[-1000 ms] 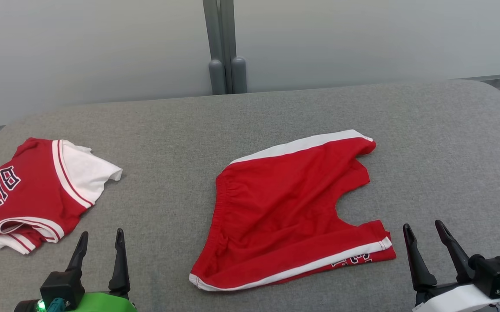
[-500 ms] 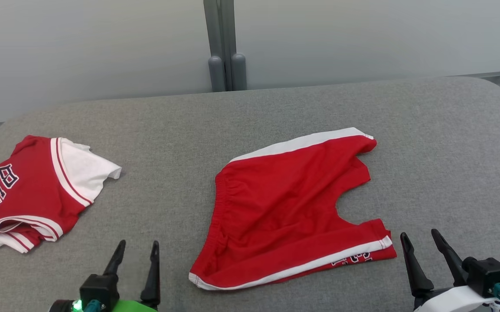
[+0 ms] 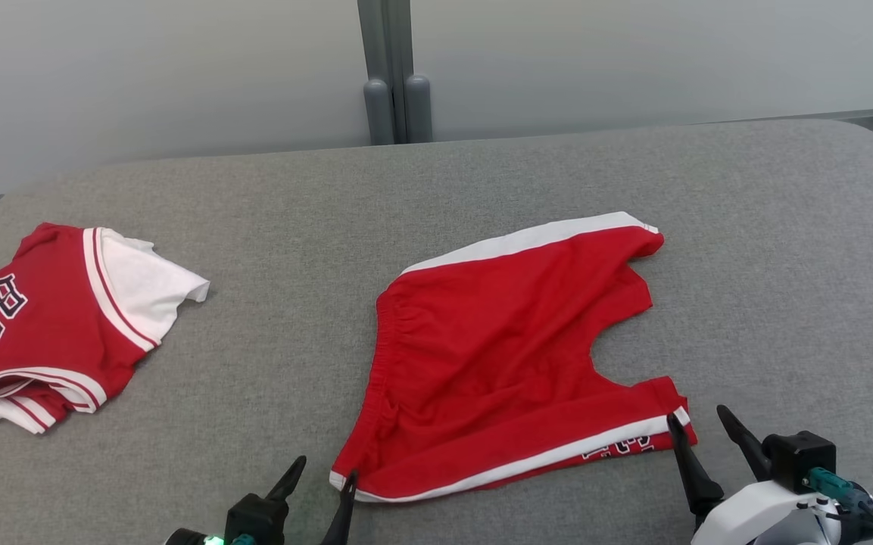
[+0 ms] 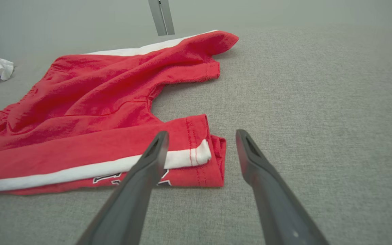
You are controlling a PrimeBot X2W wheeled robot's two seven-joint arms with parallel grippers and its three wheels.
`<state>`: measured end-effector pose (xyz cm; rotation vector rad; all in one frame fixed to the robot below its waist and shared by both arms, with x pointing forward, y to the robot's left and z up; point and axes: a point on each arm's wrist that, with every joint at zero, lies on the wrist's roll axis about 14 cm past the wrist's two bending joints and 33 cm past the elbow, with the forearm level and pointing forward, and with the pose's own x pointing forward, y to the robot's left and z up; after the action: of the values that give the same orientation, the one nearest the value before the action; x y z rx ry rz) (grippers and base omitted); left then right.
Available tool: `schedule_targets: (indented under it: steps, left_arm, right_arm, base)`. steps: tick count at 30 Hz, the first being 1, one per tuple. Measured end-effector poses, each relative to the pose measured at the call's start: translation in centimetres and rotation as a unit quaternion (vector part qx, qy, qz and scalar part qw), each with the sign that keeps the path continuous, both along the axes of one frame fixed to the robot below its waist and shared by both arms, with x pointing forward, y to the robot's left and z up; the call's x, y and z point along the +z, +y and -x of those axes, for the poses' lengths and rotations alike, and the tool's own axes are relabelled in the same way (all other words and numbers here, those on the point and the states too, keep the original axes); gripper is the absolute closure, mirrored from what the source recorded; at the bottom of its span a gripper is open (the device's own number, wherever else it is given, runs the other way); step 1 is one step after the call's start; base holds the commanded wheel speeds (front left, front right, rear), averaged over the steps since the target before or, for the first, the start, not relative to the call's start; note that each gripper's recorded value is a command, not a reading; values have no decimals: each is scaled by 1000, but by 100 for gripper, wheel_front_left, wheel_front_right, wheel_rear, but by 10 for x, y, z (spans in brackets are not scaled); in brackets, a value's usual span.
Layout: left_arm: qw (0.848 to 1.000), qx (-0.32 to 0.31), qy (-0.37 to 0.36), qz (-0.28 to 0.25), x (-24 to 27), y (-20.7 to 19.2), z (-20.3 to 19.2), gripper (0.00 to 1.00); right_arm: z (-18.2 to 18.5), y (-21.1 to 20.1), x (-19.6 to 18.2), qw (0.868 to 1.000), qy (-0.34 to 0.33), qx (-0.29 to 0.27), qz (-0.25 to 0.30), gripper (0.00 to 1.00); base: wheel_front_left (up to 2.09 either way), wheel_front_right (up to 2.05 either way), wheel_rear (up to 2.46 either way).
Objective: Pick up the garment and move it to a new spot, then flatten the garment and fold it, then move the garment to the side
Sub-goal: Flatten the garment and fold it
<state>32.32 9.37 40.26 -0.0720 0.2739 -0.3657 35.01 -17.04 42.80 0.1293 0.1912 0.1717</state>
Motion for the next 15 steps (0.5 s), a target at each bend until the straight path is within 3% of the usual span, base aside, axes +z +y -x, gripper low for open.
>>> schedule_targets:
  steps: [15]
  left_arm:
    - [998,-39,40,-7,-20,-16,-5,0]
  right_arm:
    - [-12,16,-29,998,54,26,2,0]
  base:
    - [0,0,0]
